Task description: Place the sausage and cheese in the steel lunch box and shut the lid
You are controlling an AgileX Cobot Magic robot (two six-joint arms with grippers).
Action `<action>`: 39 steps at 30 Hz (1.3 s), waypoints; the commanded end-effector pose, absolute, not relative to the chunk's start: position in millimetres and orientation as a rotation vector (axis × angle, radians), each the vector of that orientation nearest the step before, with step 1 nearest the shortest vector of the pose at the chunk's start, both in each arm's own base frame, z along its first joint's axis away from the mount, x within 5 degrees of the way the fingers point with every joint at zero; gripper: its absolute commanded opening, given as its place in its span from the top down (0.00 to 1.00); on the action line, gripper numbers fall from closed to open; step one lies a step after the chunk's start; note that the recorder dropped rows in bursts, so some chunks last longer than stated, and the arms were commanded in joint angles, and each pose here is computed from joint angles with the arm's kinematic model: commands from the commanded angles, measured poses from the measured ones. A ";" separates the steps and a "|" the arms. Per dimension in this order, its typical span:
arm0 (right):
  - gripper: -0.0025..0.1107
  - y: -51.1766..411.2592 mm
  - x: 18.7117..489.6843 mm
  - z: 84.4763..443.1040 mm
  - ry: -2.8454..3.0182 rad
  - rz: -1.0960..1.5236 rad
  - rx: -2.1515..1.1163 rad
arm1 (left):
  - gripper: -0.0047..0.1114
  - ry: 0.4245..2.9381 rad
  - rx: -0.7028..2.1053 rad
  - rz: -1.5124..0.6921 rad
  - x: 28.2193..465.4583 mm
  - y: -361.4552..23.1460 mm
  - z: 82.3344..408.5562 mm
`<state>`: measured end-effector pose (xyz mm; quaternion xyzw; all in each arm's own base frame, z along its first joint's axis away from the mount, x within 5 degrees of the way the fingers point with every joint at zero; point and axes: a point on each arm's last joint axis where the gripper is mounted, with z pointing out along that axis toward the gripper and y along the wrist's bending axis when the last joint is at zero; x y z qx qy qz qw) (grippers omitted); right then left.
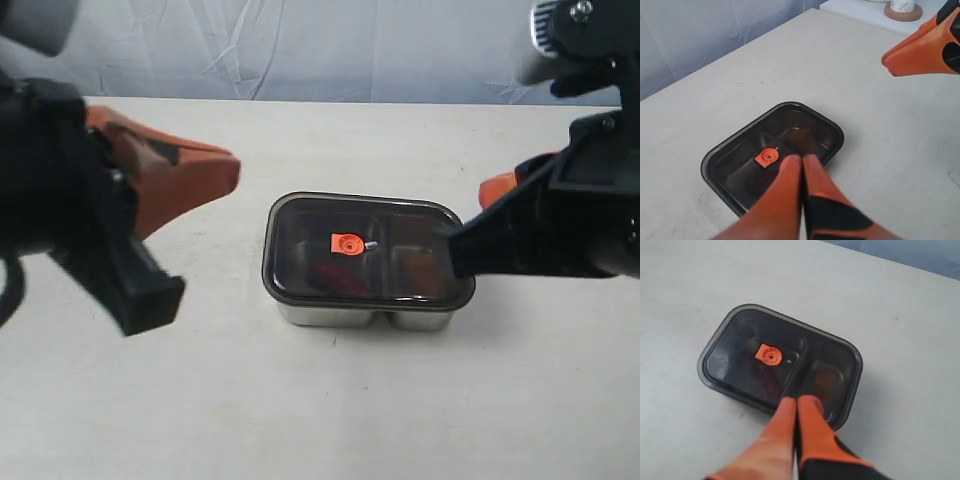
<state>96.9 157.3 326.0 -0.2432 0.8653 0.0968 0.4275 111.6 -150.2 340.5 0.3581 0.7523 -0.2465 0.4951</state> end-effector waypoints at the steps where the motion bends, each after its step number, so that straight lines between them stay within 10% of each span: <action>1: 0.99 153.4 84.6 318.3 2.090 0.199 -0.685 | 0.96 1.784 0.878 -0.567 94.1 -123.8 337.1; 8: 0.99 151.2 96.1 336.8 1.861 0.154 -0.553 | 0.96 1.675 0.921 -0.116 111.7 -104.8 331.7; 15: 0.99 145.9 100.2 342.4 1.814 0.101 -0.474 | 0.96 1.772 0.344 0.166 141.4 -81.9 333.6; 31: 0.99 172.9 88.8 322.9 2.030 0.498 -0.567 | 0.96 2.018 0.934 -0.186 220.7 -172.2 221.7; 39: 0.99 173.3 91.8 306.4 2.155 0.351 -0.533 | 0.96 1.960 1.050 -0.285 264.0 -206.0 215.4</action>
